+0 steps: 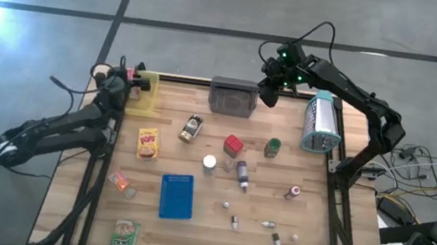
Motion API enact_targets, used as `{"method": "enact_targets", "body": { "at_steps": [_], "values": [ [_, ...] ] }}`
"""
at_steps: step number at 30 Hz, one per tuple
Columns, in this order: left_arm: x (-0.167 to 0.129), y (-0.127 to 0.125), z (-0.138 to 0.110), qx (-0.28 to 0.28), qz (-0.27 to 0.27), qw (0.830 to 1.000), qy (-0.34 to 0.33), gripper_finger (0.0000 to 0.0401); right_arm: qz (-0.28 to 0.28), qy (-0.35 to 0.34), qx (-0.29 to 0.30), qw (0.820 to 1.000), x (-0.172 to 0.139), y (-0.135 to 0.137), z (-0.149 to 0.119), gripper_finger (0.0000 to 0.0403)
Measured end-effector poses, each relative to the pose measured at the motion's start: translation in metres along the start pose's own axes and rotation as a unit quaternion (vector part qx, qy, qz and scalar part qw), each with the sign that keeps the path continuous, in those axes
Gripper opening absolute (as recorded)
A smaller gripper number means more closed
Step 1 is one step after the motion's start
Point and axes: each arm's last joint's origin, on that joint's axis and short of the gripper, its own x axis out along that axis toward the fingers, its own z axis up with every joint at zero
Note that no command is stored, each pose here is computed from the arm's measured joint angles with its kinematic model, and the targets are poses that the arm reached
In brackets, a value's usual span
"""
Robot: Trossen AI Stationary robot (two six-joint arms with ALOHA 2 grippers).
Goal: Pick & Place Kitchen Items
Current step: Put the red spice can into the black bin
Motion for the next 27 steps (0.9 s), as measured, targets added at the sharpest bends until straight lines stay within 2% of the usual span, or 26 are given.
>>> {"method": "enact_targets", "body": {
  "at_steps": [9,15,20,27],
  "values": [
    [-0.016,0.003,0.039,0.009,-0.098,0.995,0.029,0.0238,0.0,0.0,0.0,1.0,0.0,0.0,0.0,0.0008],
    [-0.028,0.008,0.066,0.015,-0.161,0.985,0.056,0.0238,0.001,0.001,0.0,1.0,0.0,0.0,0.0,0.0008],
    [-0.04,0.011,0.095,0.024,-0.238,0.968,0.072,0.0238,0.002,0.001,0.009,1.0,0.0,0.0,0.0,0.0008],
    [-0.059,0.017,0.129,0.045,-0.36,0.928,0.08,0.0237,0.014,-0.005,0.009,1.0,-0.003,0.002,0.0,0.0008]
  ]
}}
